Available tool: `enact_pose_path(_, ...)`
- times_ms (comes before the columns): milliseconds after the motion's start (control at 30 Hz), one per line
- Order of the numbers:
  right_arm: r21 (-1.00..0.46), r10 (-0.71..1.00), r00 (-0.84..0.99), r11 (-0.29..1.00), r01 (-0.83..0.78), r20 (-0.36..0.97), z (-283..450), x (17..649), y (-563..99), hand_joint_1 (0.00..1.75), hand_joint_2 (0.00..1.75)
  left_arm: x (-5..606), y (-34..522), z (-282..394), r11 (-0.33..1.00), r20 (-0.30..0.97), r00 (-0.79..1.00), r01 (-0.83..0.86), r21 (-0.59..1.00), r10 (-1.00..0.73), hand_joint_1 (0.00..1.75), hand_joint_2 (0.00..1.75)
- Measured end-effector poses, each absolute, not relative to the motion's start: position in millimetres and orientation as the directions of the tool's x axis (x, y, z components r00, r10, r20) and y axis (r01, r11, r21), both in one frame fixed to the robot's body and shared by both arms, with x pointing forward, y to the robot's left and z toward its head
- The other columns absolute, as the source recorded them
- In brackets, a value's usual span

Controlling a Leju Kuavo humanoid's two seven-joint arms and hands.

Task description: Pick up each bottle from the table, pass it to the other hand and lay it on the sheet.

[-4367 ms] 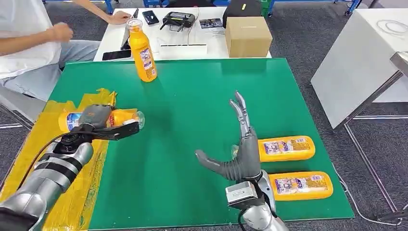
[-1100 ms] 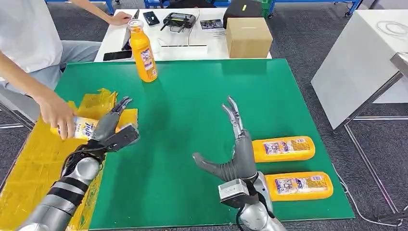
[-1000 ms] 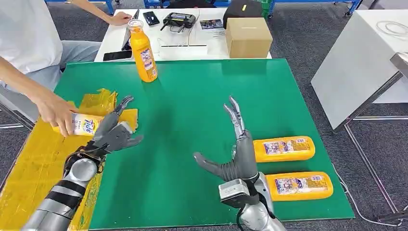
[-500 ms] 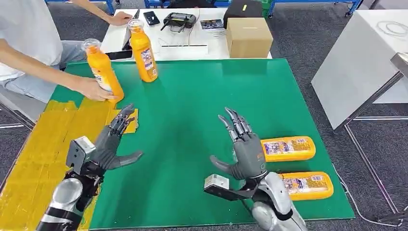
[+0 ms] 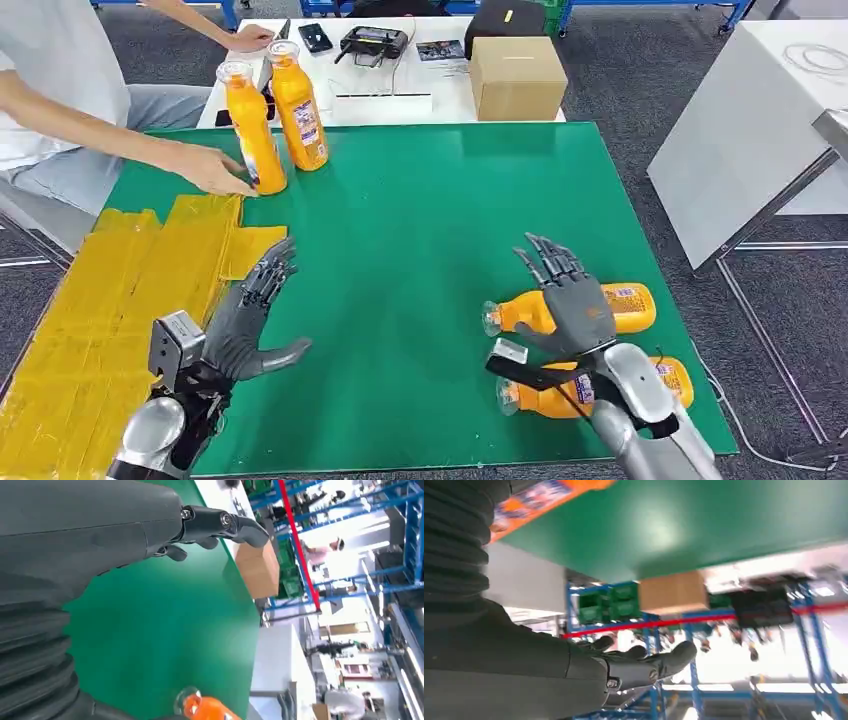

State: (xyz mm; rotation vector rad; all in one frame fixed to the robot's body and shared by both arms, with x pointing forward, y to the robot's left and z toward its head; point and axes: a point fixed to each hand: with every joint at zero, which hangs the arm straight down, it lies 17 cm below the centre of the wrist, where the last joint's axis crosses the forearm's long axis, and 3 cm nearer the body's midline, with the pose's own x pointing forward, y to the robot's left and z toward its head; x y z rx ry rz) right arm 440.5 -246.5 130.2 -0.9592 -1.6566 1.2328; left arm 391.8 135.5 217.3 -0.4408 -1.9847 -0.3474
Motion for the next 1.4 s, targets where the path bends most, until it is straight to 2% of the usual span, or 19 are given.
enact_pose_path(167,-0.986,0.923,-0.349,0.169,-0.010,0.162,116,457,-288,0.00,1.75,390,129,217,0.885,0.900,-0.404,0.463,0.044,0.166,0.00,1.75)
enact_pose_path(633,-0.985,0.953,-0.281,0.076,-0.156,0.118,98,485,-361,0.00,1.75,396,125,223,0.878,0.890,-0.409,0.478,0.020,0.202,0.00,1.75)
enact_pose_path(1400,-0.929,0.943,-0.283,0.065,-0.363,0.177,54,496,-366,0.00,1.75,402,118,233,0.866,0.879,-0.418,0.500,0.011,0.230,0.00,1.75)
